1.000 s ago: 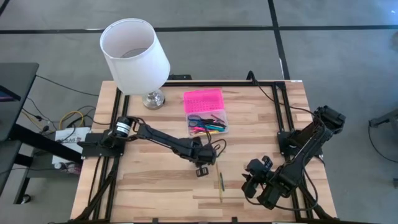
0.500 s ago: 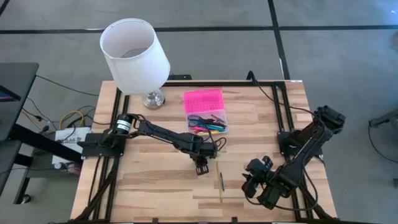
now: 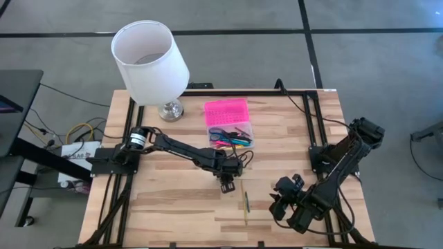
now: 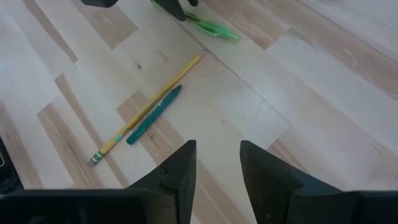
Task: Pick & place school supplies into a supply box
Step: Put the light green pen into the pink supply box
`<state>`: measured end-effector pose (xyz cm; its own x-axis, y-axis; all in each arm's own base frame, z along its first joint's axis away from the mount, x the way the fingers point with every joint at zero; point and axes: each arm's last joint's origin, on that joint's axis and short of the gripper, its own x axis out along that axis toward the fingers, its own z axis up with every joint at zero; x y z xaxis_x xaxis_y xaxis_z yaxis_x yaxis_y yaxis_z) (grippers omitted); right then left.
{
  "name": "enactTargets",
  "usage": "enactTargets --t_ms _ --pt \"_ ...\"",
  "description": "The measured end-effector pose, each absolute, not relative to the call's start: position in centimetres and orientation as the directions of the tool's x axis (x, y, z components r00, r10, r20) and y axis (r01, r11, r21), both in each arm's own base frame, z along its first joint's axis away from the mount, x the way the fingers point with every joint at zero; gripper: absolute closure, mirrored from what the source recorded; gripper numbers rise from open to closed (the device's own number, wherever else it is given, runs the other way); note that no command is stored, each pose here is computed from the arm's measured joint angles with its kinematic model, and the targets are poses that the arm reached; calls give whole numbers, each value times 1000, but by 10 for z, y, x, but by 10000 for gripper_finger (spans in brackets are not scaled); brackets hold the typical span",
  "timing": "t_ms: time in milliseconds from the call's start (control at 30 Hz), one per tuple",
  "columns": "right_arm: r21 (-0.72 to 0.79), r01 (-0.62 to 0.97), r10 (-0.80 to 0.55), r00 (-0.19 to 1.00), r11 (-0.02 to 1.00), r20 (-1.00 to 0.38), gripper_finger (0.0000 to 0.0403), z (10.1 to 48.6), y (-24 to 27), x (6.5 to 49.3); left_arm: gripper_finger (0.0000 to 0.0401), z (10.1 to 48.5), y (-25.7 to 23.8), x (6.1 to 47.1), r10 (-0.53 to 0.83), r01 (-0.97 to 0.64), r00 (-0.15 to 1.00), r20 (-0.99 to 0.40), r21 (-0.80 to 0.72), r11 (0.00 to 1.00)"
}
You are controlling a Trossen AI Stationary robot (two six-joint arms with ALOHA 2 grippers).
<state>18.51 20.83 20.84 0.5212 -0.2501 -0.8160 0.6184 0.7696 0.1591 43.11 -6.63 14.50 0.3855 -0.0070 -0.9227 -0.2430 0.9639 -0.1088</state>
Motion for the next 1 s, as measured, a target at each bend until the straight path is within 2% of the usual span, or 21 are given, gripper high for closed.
enactTargets --t_ms 333,767,1000 --pt "158 617 -250 521 771 -816 286 208 208 185 279 145 -66 432 21 -249 401 -916 -87 965" --pt "173 616 -240 529 769 -814 286 209 209 186 279 145 -69 432 -83 -209 383 -920 -173 962" --pt "179 615 -236 532 768 -813 286 209 210 186 279 144 -68 427 -82 -215 331 -940 -160 963"
